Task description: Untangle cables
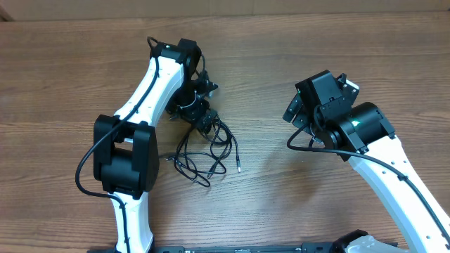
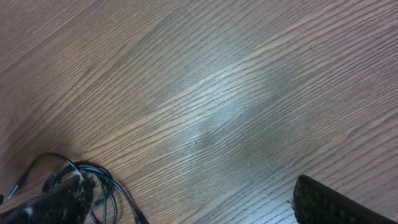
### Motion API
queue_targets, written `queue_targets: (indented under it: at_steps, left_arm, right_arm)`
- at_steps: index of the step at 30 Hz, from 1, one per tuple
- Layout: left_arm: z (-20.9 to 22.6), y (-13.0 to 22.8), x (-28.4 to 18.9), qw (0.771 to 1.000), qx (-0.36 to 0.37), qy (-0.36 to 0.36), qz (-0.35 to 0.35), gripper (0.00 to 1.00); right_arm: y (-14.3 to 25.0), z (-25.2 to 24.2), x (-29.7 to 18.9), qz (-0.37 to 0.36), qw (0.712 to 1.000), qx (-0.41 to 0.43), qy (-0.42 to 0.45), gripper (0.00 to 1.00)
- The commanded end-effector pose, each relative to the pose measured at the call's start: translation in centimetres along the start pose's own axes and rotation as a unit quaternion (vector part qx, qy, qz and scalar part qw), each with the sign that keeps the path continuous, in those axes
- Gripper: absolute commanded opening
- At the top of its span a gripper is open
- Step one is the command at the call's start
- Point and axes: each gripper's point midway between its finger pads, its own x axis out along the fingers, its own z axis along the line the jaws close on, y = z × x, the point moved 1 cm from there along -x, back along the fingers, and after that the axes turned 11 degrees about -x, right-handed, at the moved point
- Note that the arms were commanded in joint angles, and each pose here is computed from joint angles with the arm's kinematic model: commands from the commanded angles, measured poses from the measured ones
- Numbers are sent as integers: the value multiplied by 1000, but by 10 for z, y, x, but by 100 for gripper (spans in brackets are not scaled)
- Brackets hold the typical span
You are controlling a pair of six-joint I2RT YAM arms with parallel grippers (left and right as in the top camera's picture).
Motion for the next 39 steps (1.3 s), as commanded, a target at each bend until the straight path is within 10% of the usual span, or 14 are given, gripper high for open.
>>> queue_targets:
  at_steps: [1,14,22,26,32,39]
  left_arm:
    - [-7,6,-4,994,106,13,-5,99]
    - [3,12,64,993,121,11,-16,99]
    - [10,17,108,994,105,1,-42,4]
    - [4,15,106,995,82,17,-52,4]
    - [-26,-27,33,979,84,69,-172,4]
    - [-69,-39,-150,897,169,17,-408,4]
  right_arm:
    - [-6,-3,-7,-18,1000,2,-2,100]
    - [-8,-1,-7,-20,1000,5,-7,100]
    - [-9,0,-7,-23,1000,7,-9,100]
    - [-9,0,-7,-23,1000,7,-9,100]
    - [-4,-2,-7,-12,999,-30,-5,100]
    - [16,38,-42,12,969,-173,-174,100]
